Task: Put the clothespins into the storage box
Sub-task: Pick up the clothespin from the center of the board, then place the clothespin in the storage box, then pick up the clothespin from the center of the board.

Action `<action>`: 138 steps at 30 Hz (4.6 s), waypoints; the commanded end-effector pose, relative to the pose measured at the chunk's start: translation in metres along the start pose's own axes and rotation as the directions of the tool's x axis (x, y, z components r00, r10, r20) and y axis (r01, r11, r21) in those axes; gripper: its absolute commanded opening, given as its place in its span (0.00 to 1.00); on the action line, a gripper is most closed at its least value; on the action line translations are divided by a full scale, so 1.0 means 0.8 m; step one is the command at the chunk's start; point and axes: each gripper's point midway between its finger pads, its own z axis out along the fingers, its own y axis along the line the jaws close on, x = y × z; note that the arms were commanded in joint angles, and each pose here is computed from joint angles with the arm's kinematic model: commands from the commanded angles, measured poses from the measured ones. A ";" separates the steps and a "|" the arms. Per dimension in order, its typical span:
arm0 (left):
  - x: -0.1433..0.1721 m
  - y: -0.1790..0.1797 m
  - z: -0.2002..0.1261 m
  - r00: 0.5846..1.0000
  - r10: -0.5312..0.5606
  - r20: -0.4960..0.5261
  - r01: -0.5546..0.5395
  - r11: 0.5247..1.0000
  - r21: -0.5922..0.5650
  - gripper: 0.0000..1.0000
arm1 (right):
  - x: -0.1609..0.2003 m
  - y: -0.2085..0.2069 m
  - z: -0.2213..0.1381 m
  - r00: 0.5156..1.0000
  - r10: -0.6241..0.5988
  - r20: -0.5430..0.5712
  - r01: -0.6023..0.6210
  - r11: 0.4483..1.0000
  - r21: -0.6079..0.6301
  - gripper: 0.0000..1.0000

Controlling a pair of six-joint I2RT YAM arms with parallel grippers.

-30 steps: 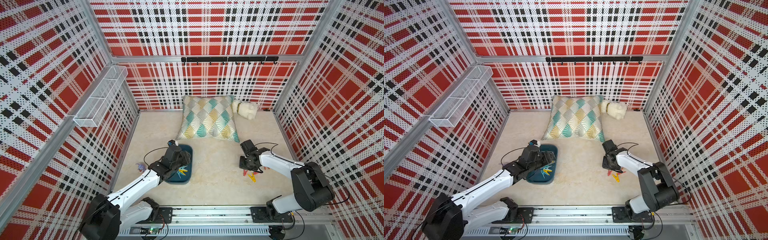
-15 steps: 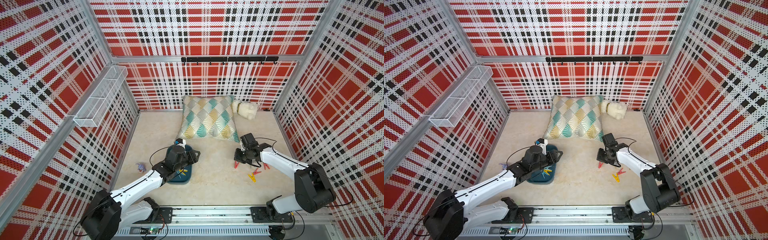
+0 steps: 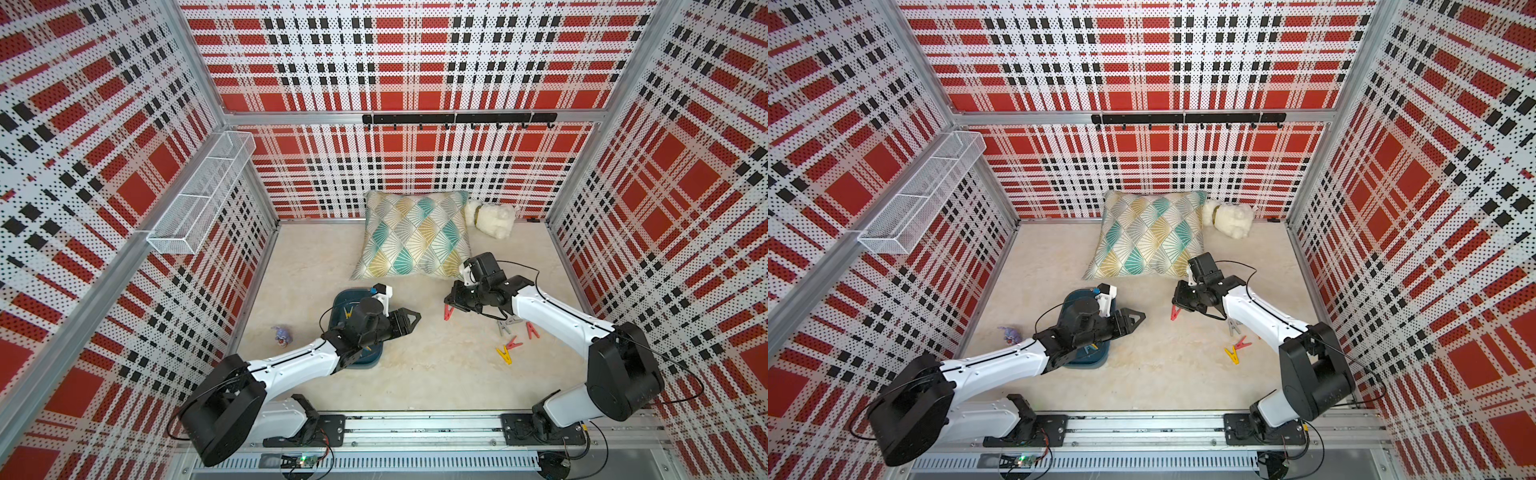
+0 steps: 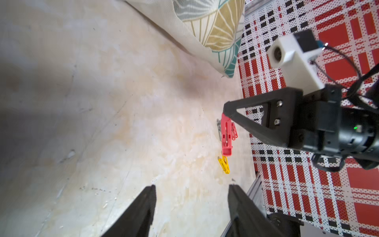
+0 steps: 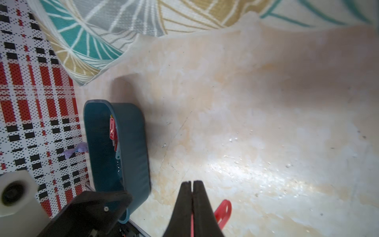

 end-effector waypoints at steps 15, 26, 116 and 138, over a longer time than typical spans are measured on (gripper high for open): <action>-0.010 -0.037 0.021 1.000 0.009 0.011 -0.010 0.998 0.067 0.61 | 0.014 0.085 0.032 0.998 -0.051 -0.040 0.047 0.994 -0.098 0.00; -0.009 -0.032 0.024 1.000 0.008 0.008 -0.008 0.998 0.056 0.32 | 0.025 0.101 0.034 0.996 -0.069 -0.050 0.062 0.991 -0.117 0.00; -0.068 0.108 -0.074 0.987 0.093 0.132 -0.014 0.866 -0.500 0.54 | 0.035 -0.270 -0.040 0.998 0.026 0.049 -0.051 0.783 0.620 0.06; -0.064 0.030 -0.025 0.992 -0.054 0.115 0.069 0.990 -0.122 0.57 | 0.032 -0.099 -0.009 0.998 -0.059 -0.026 0.063 0.983 0.171 0.00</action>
